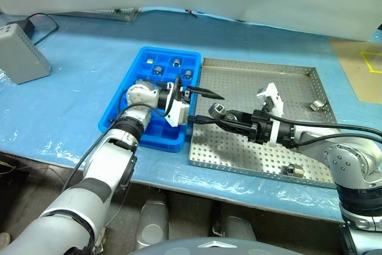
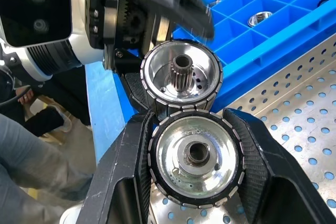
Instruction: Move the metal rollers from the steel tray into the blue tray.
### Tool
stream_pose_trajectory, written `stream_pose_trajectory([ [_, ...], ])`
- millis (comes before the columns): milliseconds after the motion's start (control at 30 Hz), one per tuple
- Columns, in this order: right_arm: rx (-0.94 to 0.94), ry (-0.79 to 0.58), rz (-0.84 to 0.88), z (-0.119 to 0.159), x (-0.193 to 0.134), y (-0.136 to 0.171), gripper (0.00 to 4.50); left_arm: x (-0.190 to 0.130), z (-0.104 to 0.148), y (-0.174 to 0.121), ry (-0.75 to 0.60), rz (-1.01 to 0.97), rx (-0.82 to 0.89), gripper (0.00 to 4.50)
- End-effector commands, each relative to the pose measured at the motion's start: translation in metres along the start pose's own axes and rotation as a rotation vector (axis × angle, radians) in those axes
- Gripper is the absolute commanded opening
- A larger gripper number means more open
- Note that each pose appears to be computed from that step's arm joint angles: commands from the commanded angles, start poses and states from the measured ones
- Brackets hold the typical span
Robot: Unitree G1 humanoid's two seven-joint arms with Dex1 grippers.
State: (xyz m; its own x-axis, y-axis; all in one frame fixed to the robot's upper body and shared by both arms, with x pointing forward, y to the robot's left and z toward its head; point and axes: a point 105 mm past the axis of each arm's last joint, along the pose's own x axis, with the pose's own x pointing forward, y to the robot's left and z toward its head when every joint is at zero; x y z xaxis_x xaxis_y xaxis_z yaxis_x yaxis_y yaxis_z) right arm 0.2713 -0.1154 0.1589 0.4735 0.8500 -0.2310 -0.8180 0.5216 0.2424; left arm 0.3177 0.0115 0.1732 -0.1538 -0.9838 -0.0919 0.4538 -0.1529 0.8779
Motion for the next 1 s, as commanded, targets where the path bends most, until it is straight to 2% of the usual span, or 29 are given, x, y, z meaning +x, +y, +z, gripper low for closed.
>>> stream_pose_trajectory([
  [33, -0.018, -0.014, -0.016, 0.002, -0.001, -0.001, 1.73, 0.003, 0.01, 0.015, -0.035, 0.05, 0.063, 1.71],
  [200, -0.019, -0.016, -0.02, 0.002, -0.001, -0.001, 1.73, 0.005, 0.01, 0.013, -0.05, 0.038, 0.037, 1.71],
  [300, -0.018, -0.017, -0.02, 0.002, 0.0, -0.001, 1.73, 0.005, 0.009, 0.013, -0.04, 0.042, 0.037, 1.31],
  [500, -0.016, -0.02, -0.026, 0.002, 0.0, -0.002, 1.73, 0.002, 0.005, 0.005, -0.019, -0.013, 0.005, 1.31],
  [600, -0.017, -0.02, -0.028, 0.003, 0.0, -0.002, 1.73, 0.0, -0.006, 0.017, 0.047, 0.078, -0.041, 1.31],
  [700, -0.026, -0.022, -0.035, 0.003, 0.0, -0.003, 1.73, -0.001, -0.012, 0.027, 0.046, 0.15, -0.168, 1.31],
  [800, -0.039, -0.018, -0.041, 0.004, 0.0, -0.004, 1.73, -0.003, -0.016, 0.035, 0.052, 0.212, -0.225, 1.31],
  [1000, -0.073, 0.017, -0.044, -0.001, 0.002, -0.007, 1.73, -0.006, -0.021, 0.031, 0.083, 0.228, -0.255, 1.31],
])
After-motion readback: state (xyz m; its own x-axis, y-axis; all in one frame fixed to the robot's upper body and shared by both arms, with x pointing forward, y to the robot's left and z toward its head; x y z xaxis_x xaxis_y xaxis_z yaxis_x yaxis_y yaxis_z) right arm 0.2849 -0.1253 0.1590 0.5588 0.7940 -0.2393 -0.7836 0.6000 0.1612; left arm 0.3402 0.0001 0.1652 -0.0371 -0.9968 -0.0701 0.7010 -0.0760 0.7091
